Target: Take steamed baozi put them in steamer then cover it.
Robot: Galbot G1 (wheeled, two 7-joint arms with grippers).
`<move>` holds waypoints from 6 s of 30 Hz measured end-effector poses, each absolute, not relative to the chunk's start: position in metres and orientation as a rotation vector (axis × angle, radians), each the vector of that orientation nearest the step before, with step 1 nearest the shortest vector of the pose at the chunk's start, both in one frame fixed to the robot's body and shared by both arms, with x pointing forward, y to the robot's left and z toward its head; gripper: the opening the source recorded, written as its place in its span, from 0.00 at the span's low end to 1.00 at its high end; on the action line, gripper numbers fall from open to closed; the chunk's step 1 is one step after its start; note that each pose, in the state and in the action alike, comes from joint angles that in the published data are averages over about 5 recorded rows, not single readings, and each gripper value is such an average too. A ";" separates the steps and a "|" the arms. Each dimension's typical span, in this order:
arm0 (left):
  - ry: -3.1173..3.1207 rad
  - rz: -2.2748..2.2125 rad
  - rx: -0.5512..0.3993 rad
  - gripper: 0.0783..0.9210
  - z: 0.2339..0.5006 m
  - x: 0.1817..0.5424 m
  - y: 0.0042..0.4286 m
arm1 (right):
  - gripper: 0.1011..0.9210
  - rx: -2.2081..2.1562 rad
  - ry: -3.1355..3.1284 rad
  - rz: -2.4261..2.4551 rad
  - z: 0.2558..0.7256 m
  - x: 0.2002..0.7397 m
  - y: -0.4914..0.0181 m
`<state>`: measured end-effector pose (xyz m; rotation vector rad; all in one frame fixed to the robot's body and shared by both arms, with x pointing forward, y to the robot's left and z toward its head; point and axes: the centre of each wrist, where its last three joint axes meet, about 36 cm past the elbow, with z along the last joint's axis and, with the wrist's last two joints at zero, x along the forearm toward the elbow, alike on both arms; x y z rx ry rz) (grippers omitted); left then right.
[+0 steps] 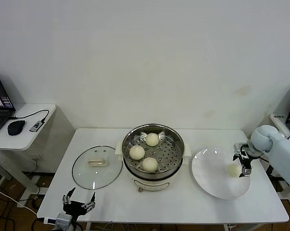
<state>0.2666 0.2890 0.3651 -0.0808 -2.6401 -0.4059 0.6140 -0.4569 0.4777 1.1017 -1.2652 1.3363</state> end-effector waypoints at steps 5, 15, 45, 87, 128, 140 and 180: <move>-2.639 -0.406 -0.081 0.88 0.364 0.267 0.289 | 0.88 1.087 -1.269 1.338 0.469 0.615 -0.459; -2.633 -0.406 -0.077 0.88 0.360 0.269 0.289 | 0.88 1.069 -1.271 1.351 0.456 0.615 -0.454; -2.637 -0.396 -0.100 0.88 0.356 0.276 0.284 | 0.63 1.015 -1.329 1.311 0.458 0.610 -0.463; -2.728 -0.429 -0.086 0.88 0.377 0.294 0.287 | 0.62 1.258 -1.500 1.229 0.702 0.657 -0.249; -2.730 -0.414 -0.075 0.88 0.377 0.294 0.292 | 0.62 1.241 -1.348 1.221 0.609 0.659 -0.129; -2.729 -0.411 -0.074 0.88 0.376 0.294 0.293 | 0.62 1.220 -1.341 1.235 0.598 0.658 -0.130; -2.792 -0.357 -0.035 0.88 0.380 0.289 0.283 | 0.88 1.164 -2.188 1.045 0.698 0.596 -0.291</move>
